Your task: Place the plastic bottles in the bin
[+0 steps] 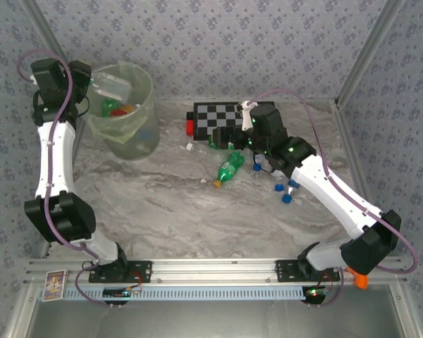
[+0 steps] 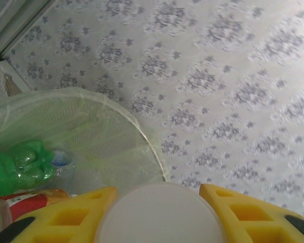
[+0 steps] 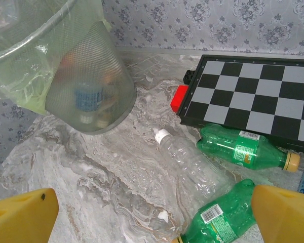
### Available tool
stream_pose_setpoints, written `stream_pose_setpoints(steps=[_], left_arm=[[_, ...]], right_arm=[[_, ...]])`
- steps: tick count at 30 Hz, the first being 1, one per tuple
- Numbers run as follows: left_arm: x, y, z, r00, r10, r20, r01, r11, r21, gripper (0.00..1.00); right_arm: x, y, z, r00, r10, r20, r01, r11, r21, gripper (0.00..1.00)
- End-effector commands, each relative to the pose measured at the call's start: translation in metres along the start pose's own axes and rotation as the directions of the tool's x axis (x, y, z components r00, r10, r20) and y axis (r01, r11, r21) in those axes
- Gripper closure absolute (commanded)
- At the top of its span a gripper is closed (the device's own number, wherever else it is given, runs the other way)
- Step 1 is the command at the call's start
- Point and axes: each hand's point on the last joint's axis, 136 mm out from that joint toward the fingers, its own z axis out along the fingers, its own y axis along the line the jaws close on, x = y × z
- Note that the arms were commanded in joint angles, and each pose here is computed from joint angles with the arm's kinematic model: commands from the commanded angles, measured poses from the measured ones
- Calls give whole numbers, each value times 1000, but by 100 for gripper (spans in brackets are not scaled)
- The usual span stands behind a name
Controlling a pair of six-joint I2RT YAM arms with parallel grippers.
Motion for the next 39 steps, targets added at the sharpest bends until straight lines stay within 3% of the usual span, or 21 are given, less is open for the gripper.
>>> stream_pose_setpoints(steps=[1, 5, 7, 12, 17, 28, 34, 39], left_arm=[[-7, 3, 23, 987, -151, 52, 150, 988, 17, 65], [-1, 4, 44, 983, -177, 37, 177, 984, 0, 65], [3, 3, 51, 983, -181, 26, 181, 983, -12, 60], [7, 9, 56, 987, -160, 5, 160, 980, -114, 21], [2, 7, 44, 993, -116, 9, 116, 981, -156, 6], [4, -24, 6, 999, 21, -26, -24, 992, -123, 4], [33, -51, -8, 982, 158, -107, -164, 985, -44, 0], [66, -62, -16, 940, 291, -181, -297, 955, -6, 0]], right_arm=[[-3, -1, 2, 1000, -15, 8, 15, 1000, -6, 0], [-2, -2, 1, 1000, -10, 3, 10, 1000, 2, 0], [-1, -3, 0, 1000, -7, 2, 7, 1000, 8, 0], [0, -7, -7, 1000, 0, 12, 0, 1000, 30, 0], [3, -8, -11, 1000, 10, 17, -10, 999, 37, 0], [13, -29, -7, 998, 58, -27, -54, 988, 142, 0], [18, -58, -13, 990, 140, -31, -127, 958, 257, 0], [39, -94, -29, 969, 241, -56, -198, 890, 410, 0]])
